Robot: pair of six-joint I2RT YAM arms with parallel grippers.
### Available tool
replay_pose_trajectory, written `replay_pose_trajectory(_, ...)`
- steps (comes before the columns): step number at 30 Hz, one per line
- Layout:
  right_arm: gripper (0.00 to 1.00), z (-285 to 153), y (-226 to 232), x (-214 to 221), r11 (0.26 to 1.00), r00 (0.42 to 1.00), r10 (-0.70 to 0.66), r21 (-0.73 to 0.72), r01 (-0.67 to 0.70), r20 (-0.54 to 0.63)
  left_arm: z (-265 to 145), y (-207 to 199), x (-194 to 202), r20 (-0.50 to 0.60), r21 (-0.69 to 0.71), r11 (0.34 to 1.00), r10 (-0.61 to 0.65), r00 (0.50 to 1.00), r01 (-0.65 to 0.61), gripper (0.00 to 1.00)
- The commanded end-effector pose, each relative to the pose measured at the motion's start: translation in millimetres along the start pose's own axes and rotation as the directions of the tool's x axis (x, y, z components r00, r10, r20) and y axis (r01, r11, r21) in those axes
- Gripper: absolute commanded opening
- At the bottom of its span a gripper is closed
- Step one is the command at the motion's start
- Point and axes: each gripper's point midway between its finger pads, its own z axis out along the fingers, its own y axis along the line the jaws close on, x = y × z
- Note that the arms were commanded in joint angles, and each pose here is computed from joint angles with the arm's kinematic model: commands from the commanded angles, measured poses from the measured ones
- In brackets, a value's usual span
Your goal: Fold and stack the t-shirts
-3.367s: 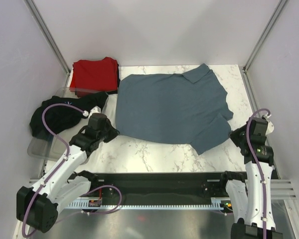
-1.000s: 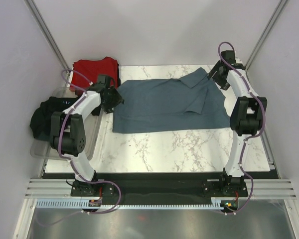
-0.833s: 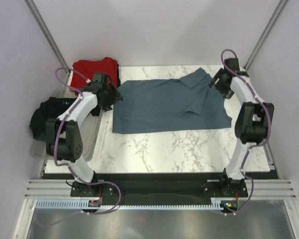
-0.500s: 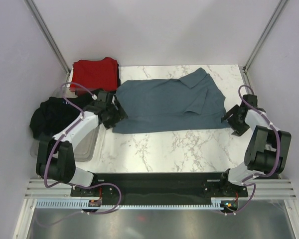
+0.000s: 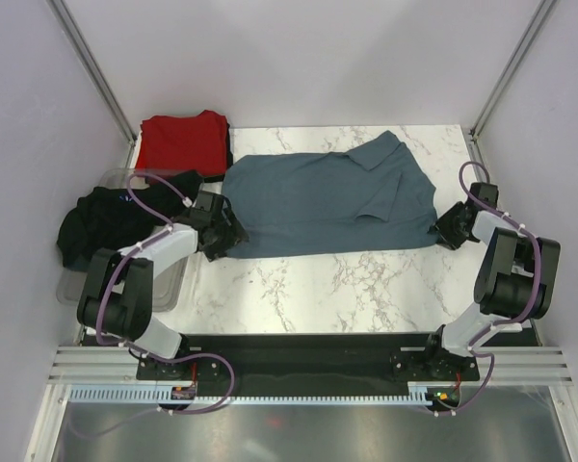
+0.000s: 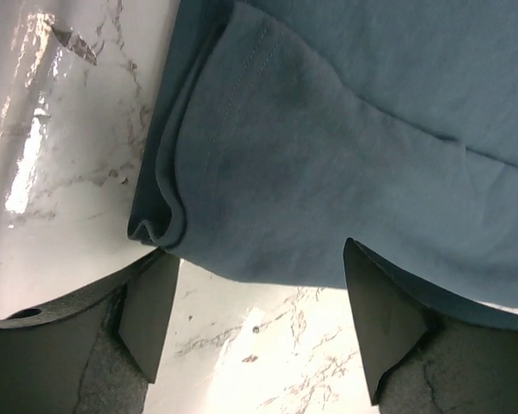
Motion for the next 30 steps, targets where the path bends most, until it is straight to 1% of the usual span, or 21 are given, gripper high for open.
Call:
replay_pose_trajectory(1,0.48,15.2,-9.1,4.0,1.000,1.000,-0.006,0.016,0.006,-0.006,19.9,22.4,6.8,-0.002,-0.098,0.993,-0.064,0.998,0.064,0.81)
replay_pose_trajectory(2,0.45,16.0,-11.0,6.2,1.000,1.000,-0.007,0.021,0.007,-0.008,22.2,23.9,7.6,-0.003,-0.108,0.991,-0.074,0.997,0.074,0.77)
replay_pose_trajectory(3,0.40,16.5,-12.7,5.9,1.000,1.000,-0.010,0.026,0.010,-0.005,24.0,24.9,9.6,-0.008,-0.113,0.991,-0.078,0.997,0.076,0.70)
replay_pose_trajectory(4,0.28,16.7,-12.6,6.5,1.000,1.000,-0.013,0.025,0.013,-0.006,27.8,25.7,11.4,-0.017,-0.115,0.990,-0.082,0.996,0.080,0.63)
replay_pose_trajectory(5,0.22,17.5,-12.6,6.9,1.000,1.000,-0.012,0.023,0.012,-0.005,29.1,24.8,12.4,-0.020,-0.114,0.990,-0.080,0.997,0.077,0.45)
replay_pose_trajectory(6,0.15,18.0,-13.0,6.9,1.000,1.000,-0.010,0.022,0.010,-0.005,30.4,22.9,14.1,-0.023,-0.112,0.991,-0.075,0.997,0.072,0.32)
replay_pose_trajectory(7,0.01,18.6,-12.8,7.1,1.000,1.000,-0.007,0.022,0.007,-0.007,31.0,20.8,15.3,-0.028,-0.107,0.992,-0.070,0.997,0.066,0.21)
replay_pose_trajectory(9,0.00,18.8,-8.9,4.8,1.000,1.000,0.003,0.012,-0.003,-0.009,30.9,12.8,11.5,-0.028,-0.089,0.994,-0.062,0.998,0.059,0.03)
replay_pose_trajectory(12,0.00,14.4,10.8,-7.2,0.999,0.999,0.030,-0.038,-0.031,-0.013,21.7,-10.8,-9.8,-0.003,-0.044,0.997,-0.062,0.998,0.062,0.02)
replay_pose_trajectory(13,0.00,6.6,29.9,-26.7,0.996,0.999,0.036,-0.082,-0.035,0.016,17.0,-22.0,-19.2,0.004,-0.022,0.998,-0.055,0.998,0.055,0.02)
replay_pose_trajectory(15,0.00,-11.9,53.4,-43.9,0.990,0.999,0.032,-0.136,-0.029,0.022,-3.7,-55.3,-53.3,0.034,0.022,0.999,-0.025,0.999,0.024,0.02)
replay_pose_trajectory(16,0.00,-34.7,77.9,-74.5,0.982,0.996,0.027,-0.189,-0.009,0.089,-14.6,-65.0,-65.5,0.049,0.031,0.999,-0.016,0.999,0.015,0.02)
replay_pose_trajectory(17,0.00,-52.0,89.6,-83.2,0.975,0.994,0.025,-0.223,-0.001,0.105,-38.3,-91.1,-95.8,0.115,0.085,0.996,-0.008,0.993,-0.002,0.02)
replay_pose_trajectory(19,0.00,-109.5,116.7,-114.2,0.947,0.974,0.058,-0.321,0.016,0.220,-80.1,-106.1,-123.4,0.197,0.119,0.993,-0.012,0.980,-0.012,0.02)
replay_pose_trajectory(21,0.00,-154.4,122.5,-123.2,0.927,0.956,0.090,-0.374,0.022,0.280,-106.0,-105.8,-133.7,0.245,0.136,0.991,-0.029,0.969,-0.005,0.02)
replay_pose_trajectory(22,0.00,-160.9,116.1,-120.0,0.931,0.954,0.098,-0.365,0.012,0.282,-126.7,-104.4,-138.2,0.286,0.154,0.988,-0.043,0.957,-0.001,0.02)
replay_pose_trajectory(24,0.00,-174.1,95.8,-107.4,0.943,0.949,0.095,-0.333,0.010,0.299,-131.7,-90.0,-125.3,0.279,0.143,0.990,-0.056,0.959,0.016,0.02)
replay_pose_trajectory(25,0.00,-157.7,74.3,-86.9,0.957,0.962,0.094,-0.290,-0.016,0.258,-147.0,-85.3,-120.7,0.300,0.167,0.986,-0.072,0.951,0.022,0.02)
replay_pose_trajectory(27,0.00,-155.9,45.1,-68.5,0.968,0.961,0.099,-0.247,-0.033,0.258,-126.6,-53.3,-85.2,0.236,0.113,0.991,-0.096,0.967,0.071,0.02)
replay_pose_trajectory(28,0.00,-137.7,22.9,-45.0,0.979,0.973,0.099,-0.198,-0.056,0.210,-109.2,-30.5,-57.4,0.183,0.071,0.994,-0.099,0.978,0.087,0.02)
replay_pose_trajectory(30,0.00,-131.7,2.4,-24.9,0.987,0.974,0.097,-0.145,-0.068,0.207,-109.3,-14.5,-34.4,0.163,0.086,0.988,-0.140,0.977,0.127,0.02)
